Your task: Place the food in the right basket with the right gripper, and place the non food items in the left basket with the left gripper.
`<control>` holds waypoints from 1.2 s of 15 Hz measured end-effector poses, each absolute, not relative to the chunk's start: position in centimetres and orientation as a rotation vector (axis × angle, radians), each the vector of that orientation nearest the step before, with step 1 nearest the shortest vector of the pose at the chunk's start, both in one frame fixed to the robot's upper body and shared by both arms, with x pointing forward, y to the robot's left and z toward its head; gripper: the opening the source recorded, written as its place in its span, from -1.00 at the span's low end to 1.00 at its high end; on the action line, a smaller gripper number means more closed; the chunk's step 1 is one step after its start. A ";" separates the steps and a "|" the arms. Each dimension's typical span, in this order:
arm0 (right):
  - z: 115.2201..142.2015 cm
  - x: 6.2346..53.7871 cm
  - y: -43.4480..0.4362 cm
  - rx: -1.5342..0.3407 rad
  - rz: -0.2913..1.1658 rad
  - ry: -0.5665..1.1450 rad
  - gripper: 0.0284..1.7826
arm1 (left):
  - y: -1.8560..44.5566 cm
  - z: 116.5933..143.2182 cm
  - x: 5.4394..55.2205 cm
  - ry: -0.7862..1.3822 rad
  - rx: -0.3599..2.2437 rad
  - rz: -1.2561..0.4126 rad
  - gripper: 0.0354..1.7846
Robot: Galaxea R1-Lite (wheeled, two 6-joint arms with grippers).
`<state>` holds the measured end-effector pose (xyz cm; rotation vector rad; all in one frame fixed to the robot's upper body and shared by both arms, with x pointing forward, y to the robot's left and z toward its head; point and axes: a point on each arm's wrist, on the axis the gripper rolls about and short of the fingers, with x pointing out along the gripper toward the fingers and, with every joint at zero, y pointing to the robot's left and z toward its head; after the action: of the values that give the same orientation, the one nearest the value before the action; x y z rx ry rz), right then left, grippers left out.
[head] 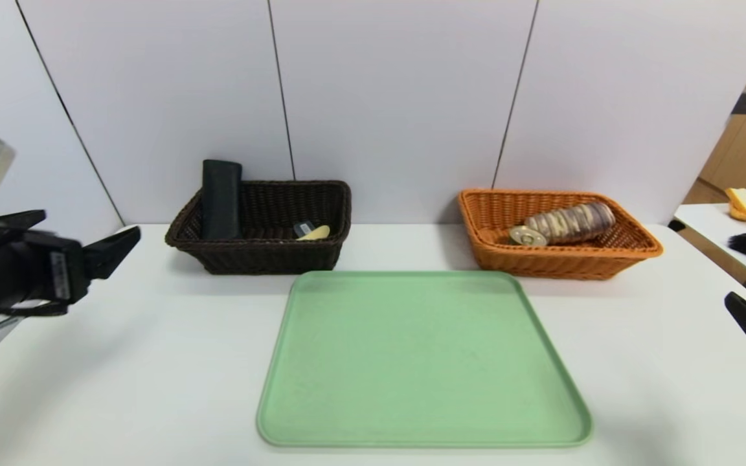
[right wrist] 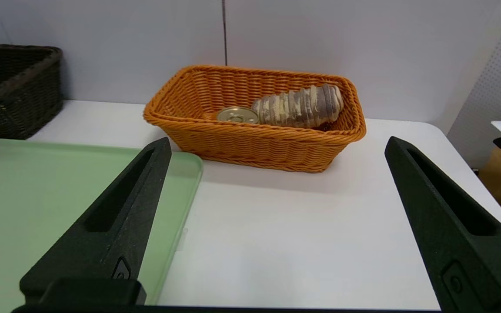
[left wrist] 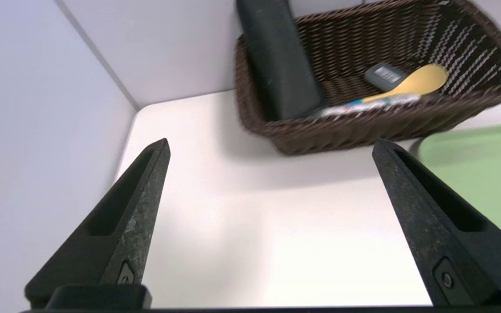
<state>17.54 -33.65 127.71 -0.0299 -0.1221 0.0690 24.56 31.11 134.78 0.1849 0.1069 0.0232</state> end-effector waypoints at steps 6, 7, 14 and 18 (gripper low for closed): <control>127.0 8.2 -33.1 -0.039 0.219 -0.122 0.90 | 33.2 129.8 15.8 0.011 0.207 0.041 0.87; 126.1 7.0 -33.1 -0.038 0.242 -0.104 0.90 | 33.2 129.1 14.8 -0.009 0.205 0.017 0.87; 123.3 4.6 -33.0 -0.068 0.277 -0.107 0.90 | 33.3 122.3 9.4 -0.049 0.202 -0.036 0.87; 122.3 4.9 -33.0 -0.074 0.277 -0.081 0.90 | 33.2 119.8 7.4 -0.054 0.197 -0.092 0.89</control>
<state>4.90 -33.03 122.35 -0.0735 -0.0810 0.2775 7.41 33.21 119.84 0.1973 -0.0540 -0.0917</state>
